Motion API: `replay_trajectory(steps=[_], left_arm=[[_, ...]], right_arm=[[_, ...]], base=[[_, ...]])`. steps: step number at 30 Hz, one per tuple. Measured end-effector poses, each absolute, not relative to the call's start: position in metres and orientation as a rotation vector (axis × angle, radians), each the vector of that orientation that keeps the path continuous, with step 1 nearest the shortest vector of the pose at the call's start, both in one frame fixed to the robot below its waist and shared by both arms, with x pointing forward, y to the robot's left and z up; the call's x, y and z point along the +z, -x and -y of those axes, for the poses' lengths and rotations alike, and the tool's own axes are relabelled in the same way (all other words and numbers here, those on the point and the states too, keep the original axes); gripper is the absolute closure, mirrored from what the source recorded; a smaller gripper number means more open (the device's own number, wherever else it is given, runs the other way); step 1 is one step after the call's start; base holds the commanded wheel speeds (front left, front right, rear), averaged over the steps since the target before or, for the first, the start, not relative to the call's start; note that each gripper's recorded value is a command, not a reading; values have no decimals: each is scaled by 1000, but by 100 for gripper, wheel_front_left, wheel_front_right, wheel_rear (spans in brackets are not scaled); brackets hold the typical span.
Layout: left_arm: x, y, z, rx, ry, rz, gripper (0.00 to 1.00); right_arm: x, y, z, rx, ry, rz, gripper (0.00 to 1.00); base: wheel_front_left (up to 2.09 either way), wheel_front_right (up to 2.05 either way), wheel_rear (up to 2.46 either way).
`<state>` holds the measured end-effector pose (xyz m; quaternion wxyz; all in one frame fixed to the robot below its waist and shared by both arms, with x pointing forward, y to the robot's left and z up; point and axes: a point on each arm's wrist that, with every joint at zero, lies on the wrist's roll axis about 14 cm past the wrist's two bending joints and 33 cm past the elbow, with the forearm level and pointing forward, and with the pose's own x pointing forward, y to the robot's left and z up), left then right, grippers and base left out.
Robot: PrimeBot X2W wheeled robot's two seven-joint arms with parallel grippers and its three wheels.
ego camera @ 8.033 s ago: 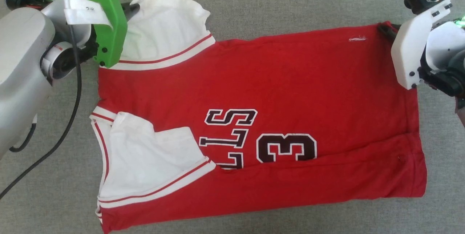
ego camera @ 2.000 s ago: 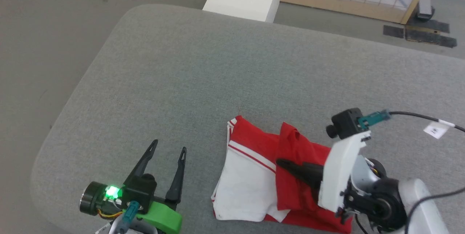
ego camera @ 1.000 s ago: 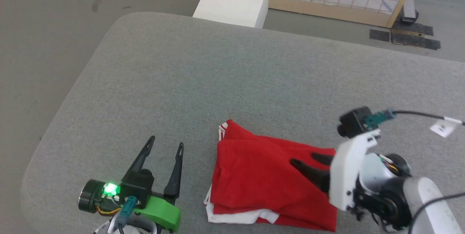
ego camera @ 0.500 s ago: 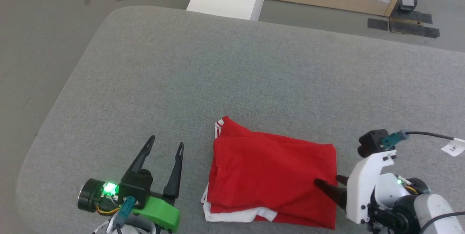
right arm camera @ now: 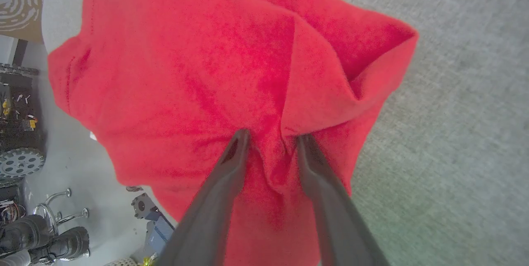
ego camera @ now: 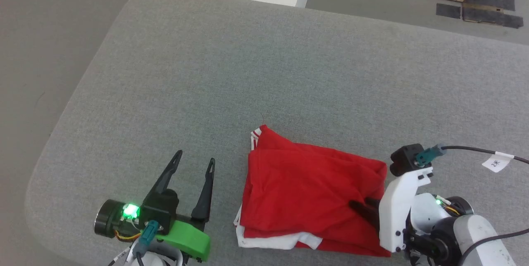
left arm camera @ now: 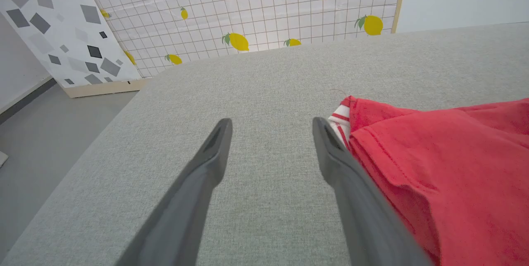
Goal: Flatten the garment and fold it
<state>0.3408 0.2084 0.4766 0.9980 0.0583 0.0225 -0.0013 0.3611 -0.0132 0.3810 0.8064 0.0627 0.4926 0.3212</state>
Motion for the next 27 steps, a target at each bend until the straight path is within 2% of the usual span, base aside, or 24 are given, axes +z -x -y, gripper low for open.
replay_trajectory(steps=[6,12,18,27], left_arm=[[477,-340,-208,-7,-117,-43,0],[483,-345,-195,-50,-107,-17,0],[485,-353,-170,-125,-80,1,0],[484,-370,-129,-243,-37,11,0]], right_arm=[[387,-367,19,697,-55,-999,100],[411,-384,48,675,97,-883,100],[437,-403,101,604,268,-787,100],[450,-424,215,376,415,-756,100]], base=[[0,0,0],[0,0,0],[0,0,0],[0,0,0]])
